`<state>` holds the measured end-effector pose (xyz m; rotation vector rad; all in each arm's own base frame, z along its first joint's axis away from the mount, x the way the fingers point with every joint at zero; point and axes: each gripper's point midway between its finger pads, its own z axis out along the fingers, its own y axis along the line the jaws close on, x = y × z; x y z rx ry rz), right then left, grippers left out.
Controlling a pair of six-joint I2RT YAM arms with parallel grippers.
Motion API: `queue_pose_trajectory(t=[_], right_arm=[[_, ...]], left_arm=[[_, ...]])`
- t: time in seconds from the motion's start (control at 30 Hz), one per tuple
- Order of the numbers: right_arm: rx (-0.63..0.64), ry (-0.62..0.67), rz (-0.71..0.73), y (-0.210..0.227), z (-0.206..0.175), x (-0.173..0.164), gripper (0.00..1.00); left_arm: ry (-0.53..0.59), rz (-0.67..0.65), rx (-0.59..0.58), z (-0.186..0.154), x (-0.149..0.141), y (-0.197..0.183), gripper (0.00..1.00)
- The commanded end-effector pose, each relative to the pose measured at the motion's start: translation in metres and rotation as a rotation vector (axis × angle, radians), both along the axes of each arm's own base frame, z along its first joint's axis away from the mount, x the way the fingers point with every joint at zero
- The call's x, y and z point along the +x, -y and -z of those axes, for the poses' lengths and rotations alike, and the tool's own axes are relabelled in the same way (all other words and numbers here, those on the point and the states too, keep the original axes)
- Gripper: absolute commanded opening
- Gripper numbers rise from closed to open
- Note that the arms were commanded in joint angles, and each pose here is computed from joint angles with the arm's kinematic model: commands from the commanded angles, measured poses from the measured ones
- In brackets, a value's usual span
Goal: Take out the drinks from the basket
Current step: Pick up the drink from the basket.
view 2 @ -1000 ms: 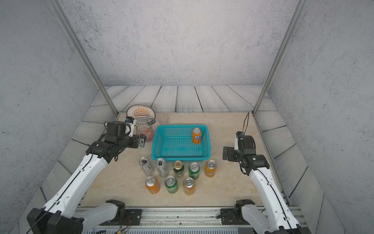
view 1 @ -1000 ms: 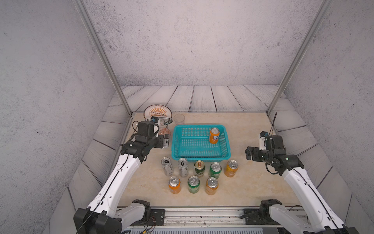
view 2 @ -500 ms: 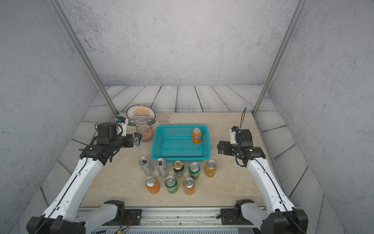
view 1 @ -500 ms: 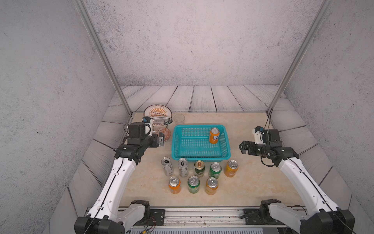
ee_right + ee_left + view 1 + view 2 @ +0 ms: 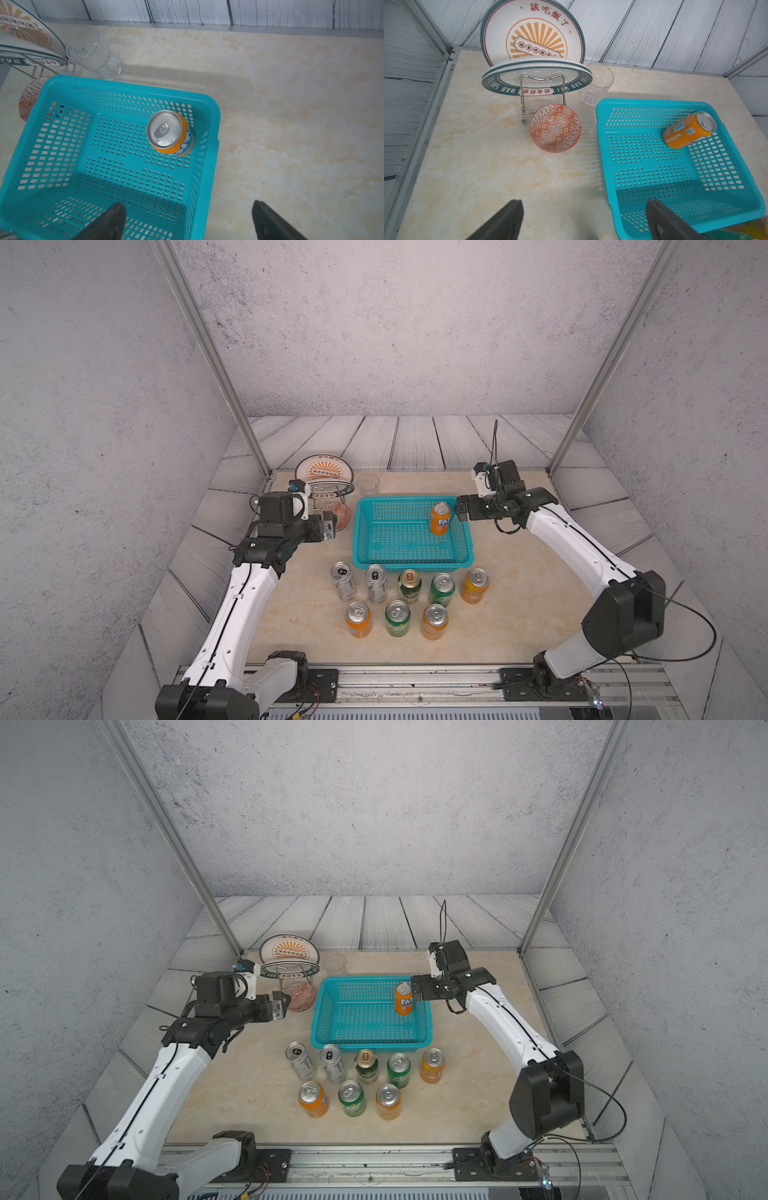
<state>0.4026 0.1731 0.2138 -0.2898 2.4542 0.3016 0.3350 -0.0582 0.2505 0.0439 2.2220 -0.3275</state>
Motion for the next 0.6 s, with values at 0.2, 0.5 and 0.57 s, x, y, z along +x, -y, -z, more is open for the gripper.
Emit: queue_pose_trajectory(t=[0.2, 0.5, 0.57], right_arm=[[-0.159, -0.082, -0.063, -0.035, 0.036, 0.034, 0.99], [-0.204, -0.183, -0.081, -0.048, 0.082, 0.046, 0.95], [-0.209, -0.197, -0.082, -0.049, 0.091, 0.047, 0.92]], left_arm=[[0.004, -0.011, -0.02, 0.001, 0.003, -0.003, 0.99], [-0.008, -0.016, -0.023, 0.005, 0.004, -0.003, 0.99], [-0.011, -0.017, -0.023, 0.006, 0.005, -0.003, 0.99]])
